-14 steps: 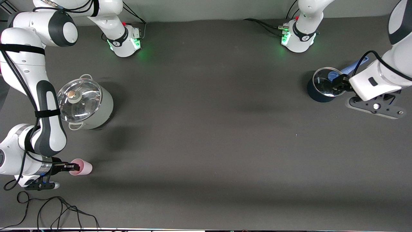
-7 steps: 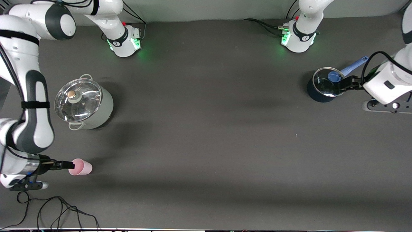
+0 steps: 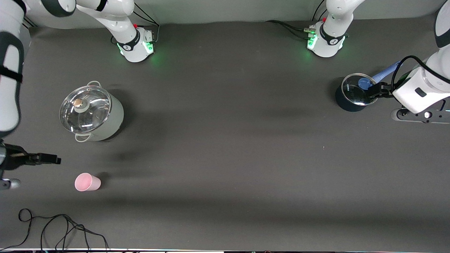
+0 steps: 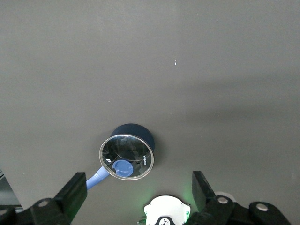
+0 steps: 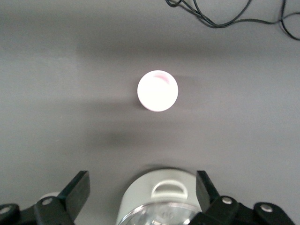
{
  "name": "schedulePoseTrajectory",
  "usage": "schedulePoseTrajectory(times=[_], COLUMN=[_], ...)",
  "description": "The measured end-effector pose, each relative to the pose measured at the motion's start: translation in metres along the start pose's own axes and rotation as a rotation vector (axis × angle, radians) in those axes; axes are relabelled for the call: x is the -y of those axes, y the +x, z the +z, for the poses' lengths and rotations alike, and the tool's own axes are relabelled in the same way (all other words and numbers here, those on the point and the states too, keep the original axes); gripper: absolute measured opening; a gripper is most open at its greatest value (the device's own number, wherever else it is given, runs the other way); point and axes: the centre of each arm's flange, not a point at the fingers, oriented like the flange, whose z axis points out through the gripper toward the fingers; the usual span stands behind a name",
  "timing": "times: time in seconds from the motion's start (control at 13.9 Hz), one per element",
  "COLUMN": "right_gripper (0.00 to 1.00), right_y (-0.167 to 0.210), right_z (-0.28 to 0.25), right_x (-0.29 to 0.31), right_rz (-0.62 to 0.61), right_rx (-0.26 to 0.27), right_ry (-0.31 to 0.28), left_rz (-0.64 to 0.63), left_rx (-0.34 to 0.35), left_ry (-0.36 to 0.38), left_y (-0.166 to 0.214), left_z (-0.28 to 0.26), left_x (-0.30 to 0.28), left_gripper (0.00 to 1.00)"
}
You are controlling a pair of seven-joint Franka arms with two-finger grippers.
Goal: Transfer pink cup from left to right arm
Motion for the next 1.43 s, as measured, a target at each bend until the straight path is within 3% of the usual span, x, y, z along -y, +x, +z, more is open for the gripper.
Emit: schedulePoseTrajectory(times=[0.29, 0.72, 1.08, 1.43], right_gripper=[1.00, 1.00, 1.00, 1.00], right_y=[-0.038, -0.104, -0.114, -0.124], right_z=[-0.034, -0.069, -0.088, -0.105], right_x=[0.038, 0.043, 0.068, 0.074], right_rz=[0.031, 0.044, 0.079, 0.069], right_rx=[-0.009, -0.063, -0.099, -0.077], right_ry=[-0.002, -0.001, 0.001, 0.001], left_rz=[-0.001, -0.002, -0.034, -0.091], left_rx=[0.001, 0.003, 0.039, 0.029], left_ry=[-0.022, -0.024, -0.008, -0.031], left_y=[0.001, 0.001, 0.015, 0.013], left_z=[0.002, 0.003, 0.019, 0.010], left_x=[0.001, 0.001, 0.000, -0.005], left_gripper=[1.00, 1.00, 1.00, 1.00])
